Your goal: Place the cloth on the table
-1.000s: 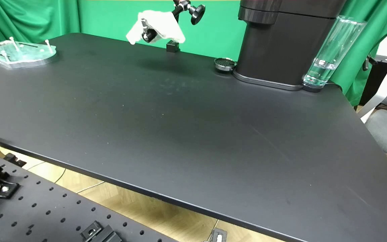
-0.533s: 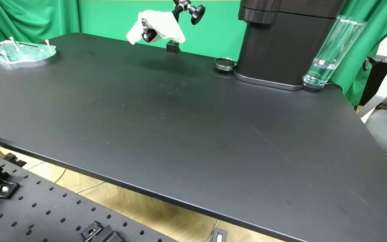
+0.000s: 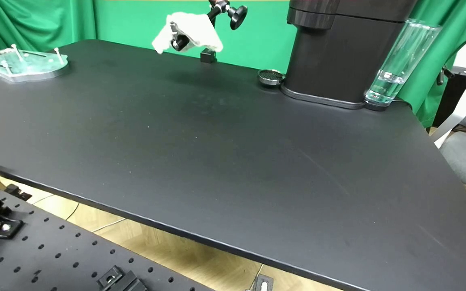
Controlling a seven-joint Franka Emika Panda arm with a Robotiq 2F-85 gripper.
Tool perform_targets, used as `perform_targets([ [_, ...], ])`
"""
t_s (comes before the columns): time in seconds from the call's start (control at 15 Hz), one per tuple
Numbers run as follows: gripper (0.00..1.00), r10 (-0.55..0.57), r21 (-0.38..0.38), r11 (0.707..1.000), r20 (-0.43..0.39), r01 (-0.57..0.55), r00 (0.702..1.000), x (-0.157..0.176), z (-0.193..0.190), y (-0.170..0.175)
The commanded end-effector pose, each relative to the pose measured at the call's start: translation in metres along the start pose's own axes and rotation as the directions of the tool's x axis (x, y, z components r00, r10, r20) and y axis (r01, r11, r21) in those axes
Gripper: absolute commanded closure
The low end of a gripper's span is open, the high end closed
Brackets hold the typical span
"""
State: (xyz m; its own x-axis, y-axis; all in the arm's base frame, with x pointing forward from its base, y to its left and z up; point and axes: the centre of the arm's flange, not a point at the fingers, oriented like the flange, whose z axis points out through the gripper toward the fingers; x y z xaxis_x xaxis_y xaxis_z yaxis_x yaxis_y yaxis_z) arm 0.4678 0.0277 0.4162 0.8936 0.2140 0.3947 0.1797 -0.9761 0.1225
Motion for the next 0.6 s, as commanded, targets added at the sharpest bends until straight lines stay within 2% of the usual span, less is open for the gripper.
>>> perform_targets([
  [0.0, 0.00, 0.022, -0.035, 0.999, 0.010, -0.022, 1.000, 0.003, 0.015, 0.002],
  [0.33, 0.00, 0.007, -0.017, 1.000, 0.034, -0.006, 0.999, 0.017, 0.053, -0.014],
  [0.53, 0.00, -0.033, -0.009, 0.999, 0.008, 0.033, 0.999, 0.029, 0.075, -0.029],
])
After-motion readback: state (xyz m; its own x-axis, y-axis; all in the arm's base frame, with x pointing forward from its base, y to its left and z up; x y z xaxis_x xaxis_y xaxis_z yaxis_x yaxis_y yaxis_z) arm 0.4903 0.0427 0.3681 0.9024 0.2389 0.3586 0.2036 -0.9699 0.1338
